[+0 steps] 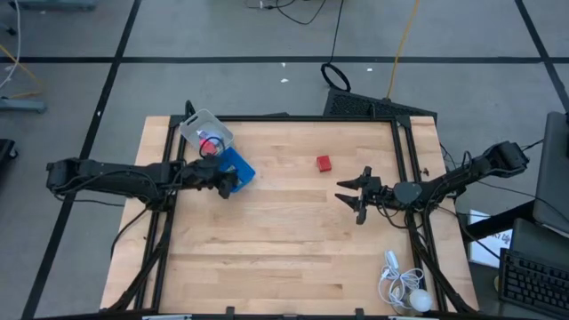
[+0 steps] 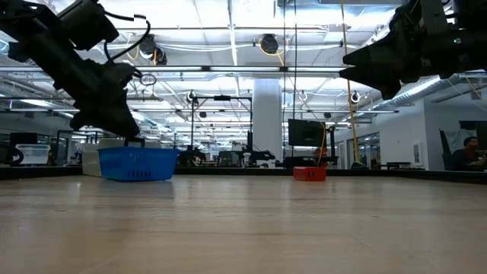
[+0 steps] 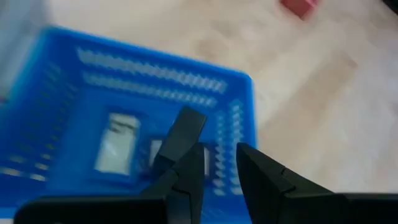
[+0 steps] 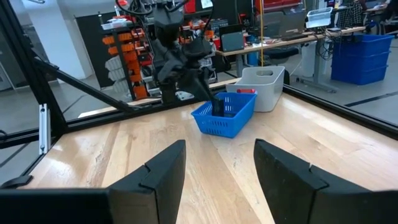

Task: Pick & Place Office items
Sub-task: Put the black digital timer into the blue bin, then put the red charger adapter into the gray bin

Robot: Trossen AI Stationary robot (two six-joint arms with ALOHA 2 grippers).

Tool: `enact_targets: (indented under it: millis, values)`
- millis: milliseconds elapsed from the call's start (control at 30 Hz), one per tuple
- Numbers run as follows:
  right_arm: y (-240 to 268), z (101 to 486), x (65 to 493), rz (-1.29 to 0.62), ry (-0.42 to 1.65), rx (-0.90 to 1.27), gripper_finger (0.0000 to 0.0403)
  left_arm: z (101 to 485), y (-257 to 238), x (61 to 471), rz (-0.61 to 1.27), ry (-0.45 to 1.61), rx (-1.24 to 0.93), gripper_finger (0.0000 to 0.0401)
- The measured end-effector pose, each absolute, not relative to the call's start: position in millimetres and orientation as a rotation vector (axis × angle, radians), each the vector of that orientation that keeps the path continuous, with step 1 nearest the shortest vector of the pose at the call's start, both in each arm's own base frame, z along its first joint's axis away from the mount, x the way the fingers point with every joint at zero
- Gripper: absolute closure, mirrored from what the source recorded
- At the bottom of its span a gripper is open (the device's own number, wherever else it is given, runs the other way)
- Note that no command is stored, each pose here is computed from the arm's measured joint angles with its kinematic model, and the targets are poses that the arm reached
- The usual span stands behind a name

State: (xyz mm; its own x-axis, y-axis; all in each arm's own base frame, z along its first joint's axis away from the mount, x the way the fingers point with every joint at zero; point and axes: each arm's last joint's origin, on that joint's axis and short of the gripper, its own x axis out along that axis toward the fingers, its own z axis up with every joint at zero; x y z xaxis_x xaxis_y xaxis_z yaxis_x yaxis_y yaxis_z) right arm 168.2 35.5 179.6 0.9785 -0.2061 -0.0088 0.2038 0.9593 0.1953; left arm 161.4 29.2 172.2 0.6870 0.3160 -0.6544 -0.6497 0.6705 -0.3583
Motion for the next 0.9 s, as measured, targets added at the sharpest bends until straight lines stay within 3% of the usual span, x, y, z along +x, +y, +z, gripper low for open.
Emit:
enact_targets:
  millis: [467, 900]
  values:
    - [35.5, 179.5, 168.2, -0.208, -0.010, 0.193, 0.0222, 178.3, 40.3, 162.6, 0.718, 0.472, -0.553, 0.0308]
    - [35.8, 173.6, 169.1, -0.212, 0.041, 0.159, 0.0220, 208.7, 38.6, 176.4, 0.482, 0.214, -0.432, 0.0308]
